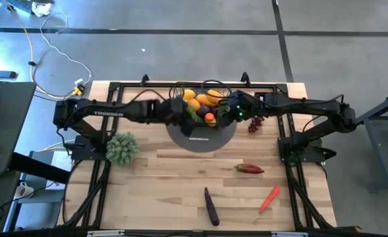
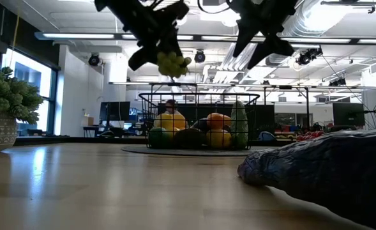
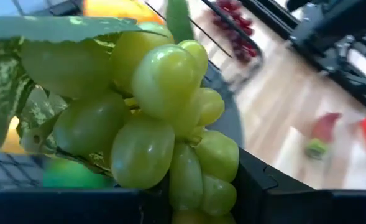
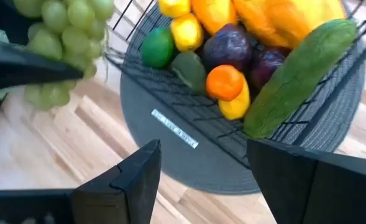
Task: Build produce basket
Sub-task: Put the green grapes into the wire basket
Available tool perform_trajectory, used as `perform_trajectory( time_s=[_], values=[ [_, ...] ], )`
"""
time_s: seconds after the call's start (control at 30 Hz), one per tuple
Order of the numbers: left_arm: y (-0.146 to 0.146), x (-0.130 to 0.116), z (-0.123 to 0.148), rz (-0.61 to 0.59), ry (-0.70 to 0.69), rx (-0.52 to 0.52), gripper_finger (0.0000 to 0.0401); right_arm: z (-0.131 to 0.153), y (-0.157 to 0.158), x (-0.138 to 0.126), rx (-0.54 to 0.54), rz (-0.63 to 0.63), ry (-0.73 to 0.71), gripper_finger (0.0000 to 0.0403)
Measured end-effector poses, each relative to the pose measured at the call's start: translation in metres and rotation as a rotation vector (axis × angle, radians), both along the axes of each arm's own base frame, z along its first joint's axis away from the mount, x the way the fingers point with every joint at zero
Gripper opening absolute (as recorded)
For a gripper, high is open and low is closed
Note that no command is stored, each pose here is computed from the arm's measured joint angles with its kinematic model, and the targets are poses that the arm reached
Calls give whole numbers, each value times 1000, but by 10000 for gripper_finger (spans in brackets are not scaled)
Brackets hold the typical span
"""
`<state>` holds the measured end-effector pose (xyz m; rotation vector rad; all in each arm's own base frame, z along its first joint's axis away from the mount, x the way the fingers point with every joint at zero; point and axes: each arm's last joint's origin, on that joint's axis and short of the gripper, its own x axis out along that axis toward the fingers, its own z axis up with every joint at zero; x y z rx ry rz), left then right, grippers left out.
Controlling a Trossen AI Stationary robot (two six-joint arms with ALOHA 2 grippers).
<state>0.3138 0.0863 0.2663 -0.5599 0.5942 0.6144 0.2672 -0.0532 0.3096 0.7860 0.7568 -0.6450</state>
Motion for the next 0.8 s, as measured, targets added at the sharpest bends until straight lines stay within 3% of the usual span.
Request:
perform_trajectory(
  time_s=[0.37, 0.8],
  values=[
    [56, -20, -3, 40, 97, 117, 92, -3, -1, -5, 75, -209, 18, 220],
    [87, -18, -27, 22, 193, 174, 92, -9, 1, -14, 129, -289, 104, 220]
  ],
)
